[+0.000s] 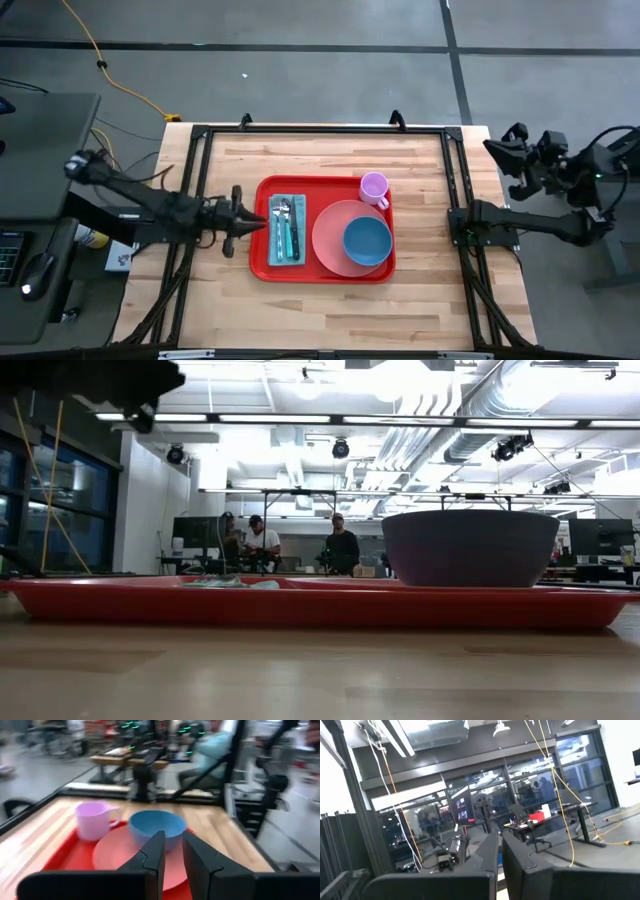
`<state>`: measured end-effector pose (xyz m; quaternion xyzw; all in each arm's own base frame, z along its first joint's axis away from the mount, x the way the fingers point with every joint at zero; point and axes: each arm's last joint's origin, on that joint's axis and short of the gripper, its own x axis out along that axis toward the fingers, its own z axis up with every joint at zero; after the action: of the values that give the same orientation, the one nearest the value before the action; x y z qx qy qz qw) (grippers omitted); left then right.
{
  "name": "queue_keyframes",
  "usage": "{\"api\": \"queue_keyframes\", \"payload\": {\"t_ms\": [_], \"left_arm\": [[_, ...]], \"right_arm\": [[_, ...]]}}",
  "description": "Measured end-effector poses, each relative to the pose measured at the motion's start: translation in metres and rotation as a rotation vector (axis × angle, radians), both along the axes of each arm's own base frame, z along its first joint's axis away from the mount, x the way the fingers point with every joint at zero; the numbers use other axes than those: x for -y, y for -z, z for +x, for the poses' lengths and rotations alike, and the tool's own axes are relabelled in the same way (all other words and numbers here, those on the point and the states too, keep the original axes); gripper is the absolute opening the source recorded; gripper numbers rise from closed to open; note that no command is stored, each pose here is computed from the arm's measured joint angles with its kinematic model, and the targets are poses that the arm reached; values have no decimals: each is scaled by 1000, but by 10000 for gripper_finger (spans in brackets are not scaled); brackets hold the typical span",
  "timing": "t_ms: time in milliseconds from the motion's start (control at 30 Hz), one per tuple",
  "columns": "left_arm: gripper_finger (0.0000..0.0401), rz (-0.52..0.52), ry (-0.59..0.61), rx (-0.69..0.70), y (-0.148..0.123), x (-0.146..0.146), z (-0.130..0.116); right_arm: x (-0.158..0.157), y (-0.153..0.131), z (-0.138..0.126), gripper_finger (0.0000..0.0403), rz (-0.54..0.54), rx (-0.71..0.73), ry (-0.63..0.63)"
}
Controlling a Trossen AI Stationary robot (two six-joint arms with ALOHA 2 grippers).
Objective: Set up tray
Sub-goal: Return to Home Position
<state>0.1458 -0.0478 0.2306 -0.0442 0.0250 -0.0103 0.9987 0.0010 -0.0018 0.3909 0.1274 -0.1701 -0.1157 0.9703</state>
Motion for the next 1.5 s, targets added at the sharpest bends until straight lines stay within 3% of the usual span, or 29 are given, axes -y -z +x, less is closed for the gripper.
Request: {"api": "queue_keyframes", "payload": {"t_ms": [133,267,667,767,867,933,1000,1167,1267,1433,1500], "left_arm": [[94,124,141,-46,5,-15,5],[94,208,146,-126,13,-32,6],[94,211,65,-182,18,-70,2],[94,216,-12,-216,20,-74,2],[94,194,-66,-231,21,-75,1],[94,175,-67,-223,20,-75,1],[94,220,-31,-225,19,-73,-2],[95,324,-142,-232,15,-74,-16],[95,382,-158,-164,6,-71,-28],[95,411,-159,-73,-1,-67,-47],[95,416,-147,-60,-2,-65,-52]], "right_arm": [[1,2,4,0,-26,0,3],[2,8,6,0,16,-36,15],[2,14,8,0,97,-77,0],[3,17,8,0,66,-123,45],[3,22,9,0,93,-172,8],[2,24,9,0,72,-203,4],[2,25,8,0,25,-216,3],[-1,15,3,0,-138,-88,-19],[-3,24,7,0,-234,5,-77],[2,68,26,0,-196,60,-91],[3,80,34,0,-232,135,-104]]}}
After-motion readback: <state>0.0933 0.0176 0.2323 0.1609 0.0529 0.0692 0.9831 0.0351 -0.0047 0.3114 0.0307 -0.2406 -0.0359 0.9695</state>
